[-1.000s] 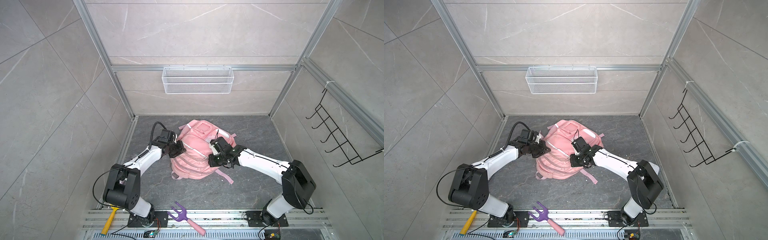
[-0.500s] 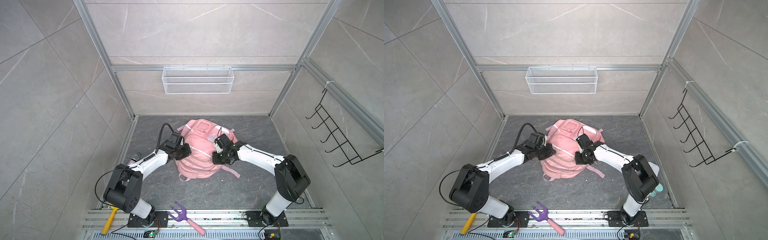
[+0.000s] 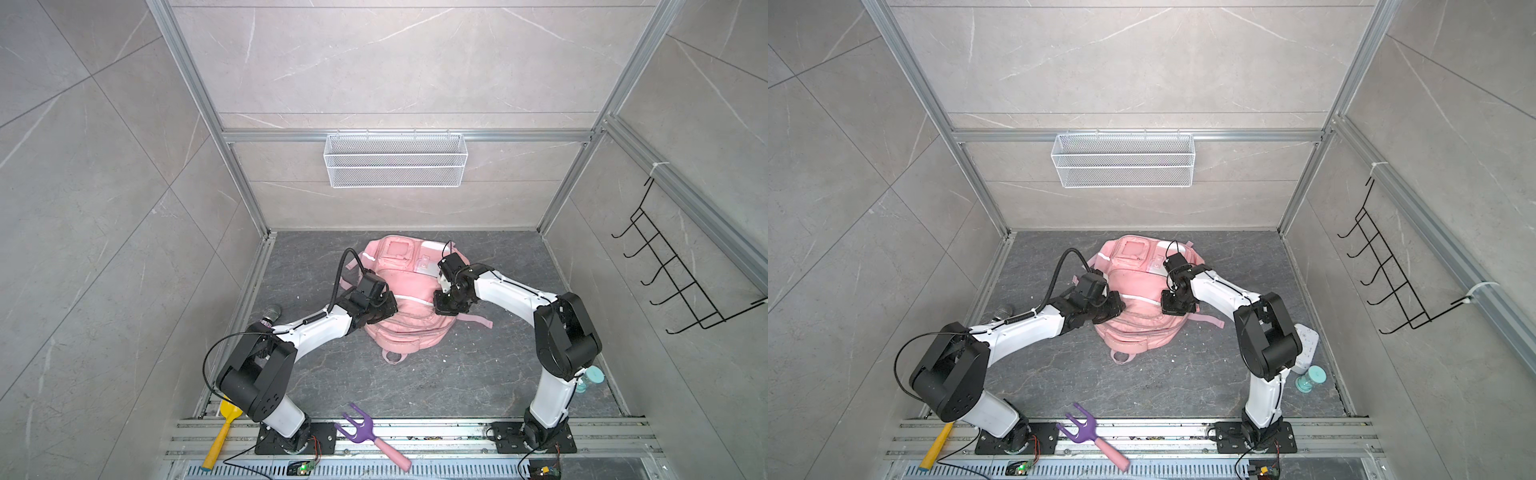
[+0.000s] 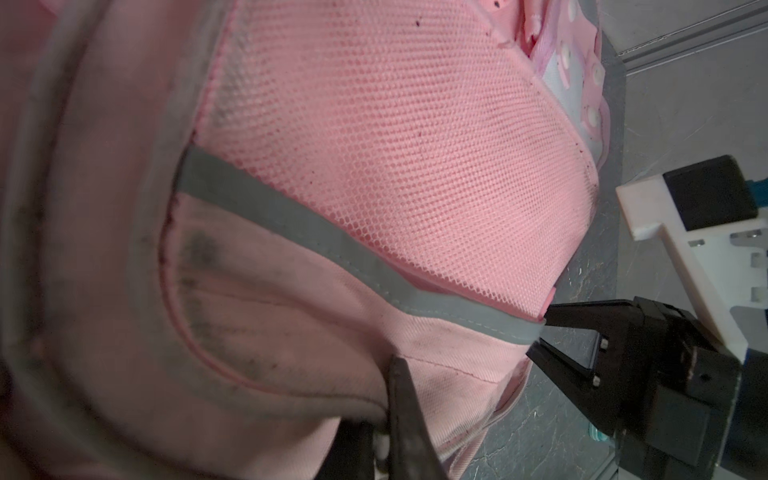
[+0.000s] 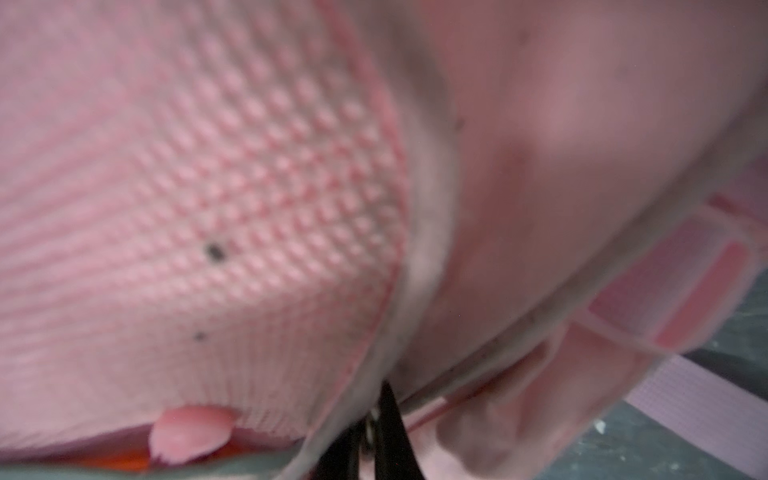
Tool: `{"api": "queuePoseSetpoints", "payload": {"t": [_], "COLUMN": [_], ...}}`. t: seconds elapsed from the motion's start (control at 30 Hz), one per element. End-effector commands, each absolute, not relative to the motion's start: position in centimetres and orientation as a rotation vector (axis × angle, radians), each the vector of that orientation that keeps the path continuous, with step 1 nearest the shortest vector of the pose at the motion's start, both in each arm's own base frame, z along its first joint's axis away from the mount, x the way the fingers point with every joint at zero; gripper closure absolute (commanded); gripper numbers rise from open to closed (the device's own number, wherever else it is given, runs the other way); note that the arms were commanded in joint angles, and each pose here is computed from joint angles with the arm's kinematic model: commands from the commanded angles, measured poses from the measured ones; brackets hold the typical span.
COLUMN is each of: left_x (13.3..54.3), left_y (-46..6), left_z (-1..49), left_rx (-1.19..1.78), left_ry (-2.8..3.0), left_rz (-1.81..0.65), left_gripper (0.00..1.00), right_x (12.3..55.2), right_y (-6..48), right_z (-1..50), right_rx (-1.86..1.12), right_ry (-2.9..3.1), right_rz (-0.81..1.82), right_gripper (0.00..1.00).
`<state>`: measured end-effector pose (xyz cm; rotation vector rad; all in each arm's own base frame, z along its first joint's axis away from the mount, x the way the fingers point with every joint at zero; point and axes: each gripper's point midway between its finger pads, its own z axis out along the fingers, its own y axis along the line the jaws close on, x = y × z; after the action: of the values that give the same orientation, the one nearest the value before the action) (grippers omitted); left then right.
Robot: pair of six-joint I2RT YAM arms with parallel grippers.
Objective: Pack books, pencil case, and school supplies into a backpack
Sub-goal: Zip the student bag at the center of the table.
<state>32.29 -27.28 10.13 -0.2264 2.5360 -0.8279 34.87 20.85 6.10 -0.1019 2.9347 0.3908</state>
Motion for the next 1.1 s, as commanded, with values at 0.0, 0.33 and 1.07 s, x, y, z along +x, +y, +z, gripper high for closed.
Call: {"api": "queuePoseSetpoints", "payload": {"t": [0.0,0.33,1.07], "left_x": [27.0,26.7,25.0], "left_y": [-27.7,-27.8,-29.2], "left_z": [6.7,6.4,6.3], "left_rx": [-0.127,-0.13,-0.118], "left_ry": [2.742,2.747,2.744], "left_rz": [-0.817,-0.795,-0.788], "left_gripper": [1.0,1.0,1.0], "right_x": [39.9,40.2,42.9], "right_y": [19.9,18.2,20.0], "right_z": [7.6,7.6,6.4], "right_rx": [-0.062,-0.04,-0.047], "right_ry": [2.784,2.78,2.794], "right_rz": [0.311,0.271,0.366], "right_gripper": [0.97,0.71,0.57]}}
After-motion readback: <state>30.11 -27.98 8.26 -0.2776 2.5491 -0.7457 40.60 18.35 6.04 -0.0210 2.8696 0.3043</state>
